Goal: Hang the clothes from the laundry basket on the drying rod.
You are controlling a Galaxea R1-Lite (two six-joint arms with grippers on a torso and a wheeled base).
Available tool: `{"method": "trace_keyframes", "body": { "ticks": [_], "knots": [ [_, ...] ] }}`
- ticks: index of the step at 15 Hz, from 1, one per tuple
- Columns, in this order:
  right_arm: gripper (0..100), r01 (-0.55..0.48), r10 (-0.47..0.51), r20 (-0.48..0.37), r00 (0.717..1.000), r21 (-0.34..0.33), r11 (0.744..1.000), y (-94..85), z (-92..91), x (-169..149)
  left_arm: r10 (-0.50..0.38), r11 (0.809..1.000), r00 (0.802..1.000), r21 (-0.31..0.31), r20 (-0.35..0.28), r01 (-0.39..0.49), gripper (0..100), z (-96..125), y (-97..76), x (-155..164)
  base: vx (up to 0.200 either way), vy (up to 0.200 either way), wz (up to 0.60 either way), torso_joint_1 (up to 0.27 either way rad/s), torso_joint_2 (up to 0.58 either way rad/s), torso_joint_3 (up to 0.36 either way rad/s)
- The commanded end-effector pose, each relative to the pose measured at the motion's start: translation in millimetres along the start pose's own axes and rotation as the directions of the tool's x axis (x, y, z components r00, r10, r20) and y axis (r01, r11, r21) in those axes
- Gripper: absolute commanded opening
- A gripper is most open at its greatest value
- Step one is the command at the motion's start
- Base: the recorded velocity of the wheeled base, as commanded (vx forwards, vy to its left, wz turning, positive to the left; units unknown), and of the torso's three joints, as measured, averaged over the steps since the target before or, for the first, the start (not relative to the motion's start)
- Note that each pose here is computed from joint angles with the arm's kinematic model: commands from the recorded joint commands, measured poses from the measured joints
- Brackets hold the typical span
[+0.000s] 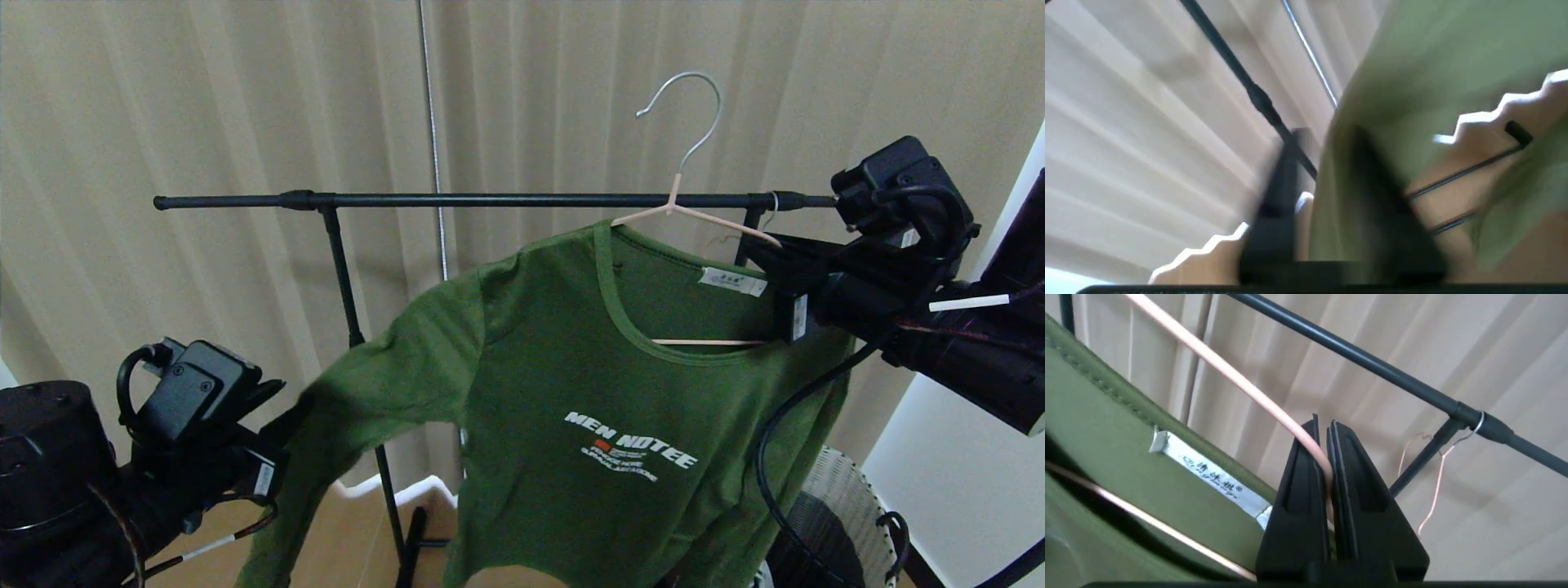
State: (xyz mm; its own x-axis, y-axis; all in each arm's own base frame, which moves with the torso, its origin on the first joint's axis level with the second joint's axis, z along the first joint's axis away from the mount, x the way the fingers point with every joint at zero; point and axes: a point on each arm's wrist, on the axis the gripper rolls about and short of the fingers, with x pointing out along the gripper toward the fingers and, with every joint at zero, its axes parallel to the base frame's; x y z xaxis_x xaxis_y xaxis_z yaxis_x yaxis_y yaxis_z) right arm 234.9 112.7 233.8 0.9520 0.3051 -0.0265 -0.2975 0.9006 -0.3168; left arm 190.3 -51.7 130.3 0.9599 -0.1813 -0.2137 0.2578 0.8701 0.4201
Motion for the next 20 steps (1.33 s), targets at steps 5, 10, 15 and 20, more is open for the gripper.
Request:
{"method": "trace_keyframes", "body": {
  "ticks": [5,10,15,20],
  "knots": [
    [0,0.066,-0.074,-0.134,0.988,-0.064,0.996,-7.2,-18.3,-1,0.004,1.000,0.990,-0.016,0.141,-0.002,100,16,9.0,-27,0.000,0.000,0.00,0.000,0.00,0.000],
    [0,0.116,-0.147,-0.303,0.942,-0.118,0.986,-3.1,-45.9,-15,0.049,0.998,0.986,-0.055,0.157,-0.041,100,10,13.4,-47,0.000,0.000,0.00,0.000,0.00,0.000],
    [0,0.184,-0.212,-0.311,0.927,-0.116,0.976,-18.0,-48.7,-13,0.056,0.989,0.984,-0.142,0.172,-0.031,100,12,14.7,-50,0.000,0.000,0.00,0.000,0.00,0.000],
    [0,0.207,-0.232,-0.307,0.923,-0.113,0.972,-23.2,-47.4,-12,0.062,0.989,0.979,-0.145,0.192,-0.034,100,15,15.7,-53,0.080,0.000,0.00,0.000,0.00,0.002]
  ]
}}
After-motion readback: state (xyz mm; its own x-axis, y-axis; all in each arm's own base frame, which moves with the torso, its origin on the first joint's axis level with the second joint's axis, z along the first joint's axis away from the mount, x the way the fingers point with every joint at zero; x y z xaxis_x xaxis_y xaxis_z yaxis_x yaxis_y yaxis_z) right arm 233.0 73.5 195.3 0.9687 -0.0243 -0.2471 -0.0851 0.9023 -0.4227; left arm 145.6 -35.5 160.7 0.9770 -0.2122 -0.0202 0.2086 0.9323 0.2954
